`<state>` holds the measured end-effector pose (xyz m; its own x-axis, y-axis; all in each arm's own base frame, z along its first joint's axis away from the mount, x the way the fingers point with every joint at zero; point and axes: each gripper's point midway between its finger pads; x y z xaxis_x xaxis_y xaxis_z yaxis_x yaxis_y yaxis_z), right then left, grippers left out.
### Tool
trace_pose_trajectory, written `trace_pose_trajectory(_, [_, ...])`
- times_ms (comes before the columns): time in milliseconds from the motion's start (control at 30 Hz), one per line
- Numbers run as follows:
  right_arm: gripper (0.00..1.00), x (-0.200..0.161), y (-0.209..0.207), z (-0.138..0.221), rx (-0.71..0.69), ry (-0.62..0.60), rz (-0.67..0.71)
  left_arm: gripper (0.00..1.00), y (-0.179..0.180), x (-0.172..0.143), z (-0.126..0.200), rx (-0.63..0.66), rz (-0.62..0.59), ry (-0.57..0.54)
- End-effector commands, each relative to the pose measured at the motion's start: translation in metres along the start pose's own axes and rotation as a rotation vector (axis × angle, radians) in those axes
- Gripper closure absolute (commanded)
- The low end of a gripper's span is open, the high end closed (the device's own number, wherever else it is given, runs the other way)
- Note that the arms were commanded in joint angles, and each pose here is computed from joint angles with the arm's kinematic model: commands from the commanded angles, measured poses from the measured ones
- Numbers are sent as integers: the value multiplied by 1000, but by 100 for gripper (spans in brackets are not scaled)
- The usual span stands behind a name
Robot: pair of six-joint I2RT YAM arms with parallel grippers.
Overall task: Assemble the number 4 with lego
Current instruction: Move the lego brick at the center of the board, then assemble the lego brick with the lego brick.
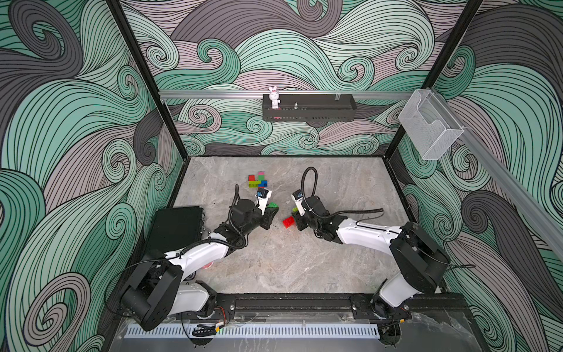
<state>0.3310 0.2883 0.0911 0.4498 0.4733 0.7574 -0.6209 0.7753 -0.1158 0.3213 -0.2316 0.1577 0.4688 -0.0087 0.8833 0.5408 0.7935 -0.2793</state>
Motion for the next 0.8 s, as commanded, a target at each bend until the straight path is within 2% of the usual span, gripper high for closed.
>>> trace_pose_trajectory(0, [100,-66,6,-8,19,227,10,100,-19,7,2,-109,-67,-3])
trace_pose_trajectory(100, [100,-74,6,-9,15,247,13,100,-36,-1,0,-211,-167,25])
trace_pose_trajectory(367, [100,-100,7,-8,16,322,-3,100,-39,-12,-17,-253,-252,64])
trace_pose_trajectory(467, [100,-105,6,-7,12,337,-1,100,-40,-8,-20,-261,-281,19])
trace_pose_trajectory(633, [100,-109,7,-7,17,351,7,100,-42,-32,-38,-308,-324,109])
trace_pose_trajectory(767, [100,-109,9,-7,25,350,8,100,-41,-38,-48,-286,-378,122])
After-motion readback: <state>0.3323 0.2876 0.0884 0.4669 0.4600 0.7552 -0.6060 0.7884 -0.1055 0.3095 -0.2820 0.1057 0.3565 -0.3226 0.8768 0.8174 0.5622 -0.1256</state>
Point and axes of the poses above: each gripper's point midway between its finger pads, its own z axis back along the fingers, its own y axis along the line the jaws close on, x = y × z, and after that the axes turned 7 degrees about z, right-handed
